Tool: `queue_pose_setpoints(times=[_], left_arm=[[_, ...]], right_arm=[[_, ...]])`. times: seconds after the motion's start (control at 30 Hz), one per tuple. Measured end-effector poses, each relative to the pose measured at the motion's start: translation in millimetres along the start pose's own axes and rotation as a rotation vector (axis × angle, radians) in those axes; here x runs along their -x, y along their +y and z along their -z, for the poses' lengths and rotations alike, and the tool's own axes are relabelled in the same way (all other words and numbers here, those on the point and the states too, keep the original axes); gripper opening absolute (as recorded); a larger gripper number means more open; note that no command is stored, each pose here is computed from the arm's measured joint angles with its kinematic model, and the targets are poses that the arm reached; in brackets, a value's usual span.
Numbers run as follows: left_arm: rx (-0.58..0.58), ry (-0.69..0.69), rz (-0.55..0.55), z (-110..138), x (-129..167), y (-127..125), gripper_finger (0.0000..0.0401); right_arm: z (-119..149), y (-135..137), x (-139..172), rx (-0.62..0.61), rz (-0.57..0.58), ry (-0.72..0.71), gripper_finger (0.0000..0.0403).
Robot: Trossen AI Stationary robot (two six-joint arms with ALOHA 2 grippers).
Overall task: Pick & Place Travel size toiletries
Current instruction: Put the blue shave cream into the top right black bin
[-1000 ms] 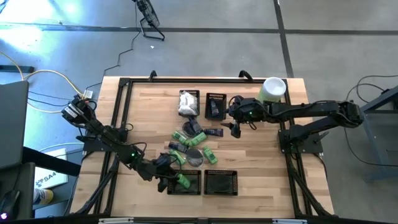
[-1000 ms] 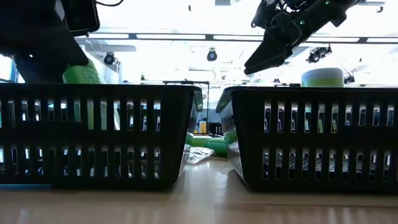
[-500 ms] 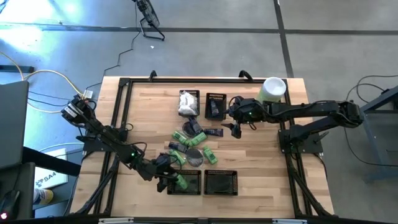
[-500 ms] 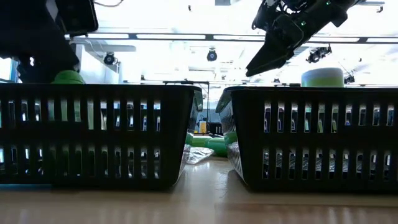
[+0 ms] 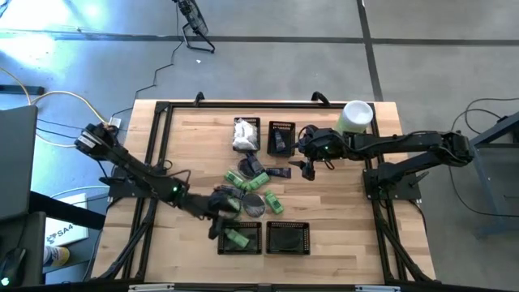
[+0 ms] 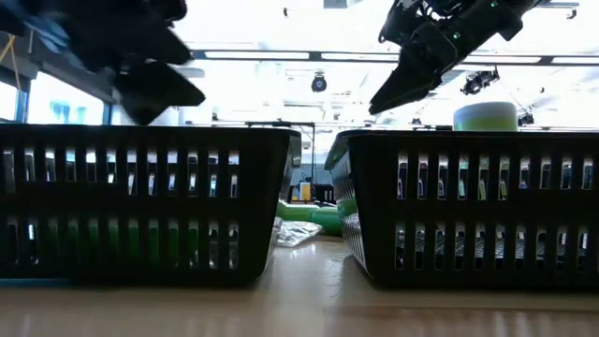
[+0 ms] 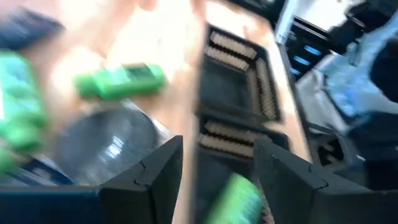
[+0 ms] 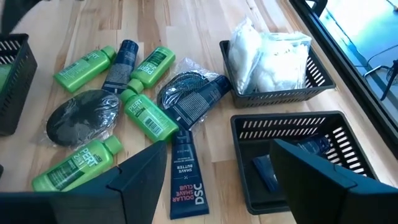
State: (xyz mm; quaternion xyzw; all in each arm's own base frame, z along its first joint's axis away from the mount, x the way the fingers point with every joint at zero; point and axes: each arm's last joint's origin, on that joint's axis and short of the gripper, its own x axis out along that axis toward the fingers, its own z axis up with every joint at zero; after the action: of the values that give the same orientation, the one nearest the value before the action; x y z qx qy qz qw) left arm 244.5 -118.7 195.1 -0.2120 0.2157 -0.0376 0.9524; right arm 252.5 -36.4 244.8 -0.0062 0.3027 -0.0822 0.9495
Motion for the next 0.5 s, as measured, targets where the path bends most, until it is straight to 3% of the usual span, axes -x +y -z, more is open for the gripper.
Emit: queue_pose_setpoints(times=[0.3, 0.5], left_arm=[[-0.105, -0.107, -0.183, -40, -3, 54, 0.0160], [-0.110, -0.128, -0.270, -60, -1, 95, 0.0130]], right_arm=[[0, 0, 0, 0.042, 0.002, -0.001, 0.0277], [-2, 0, 0, 0.036, 0.006, -0.018, 0.0277]])
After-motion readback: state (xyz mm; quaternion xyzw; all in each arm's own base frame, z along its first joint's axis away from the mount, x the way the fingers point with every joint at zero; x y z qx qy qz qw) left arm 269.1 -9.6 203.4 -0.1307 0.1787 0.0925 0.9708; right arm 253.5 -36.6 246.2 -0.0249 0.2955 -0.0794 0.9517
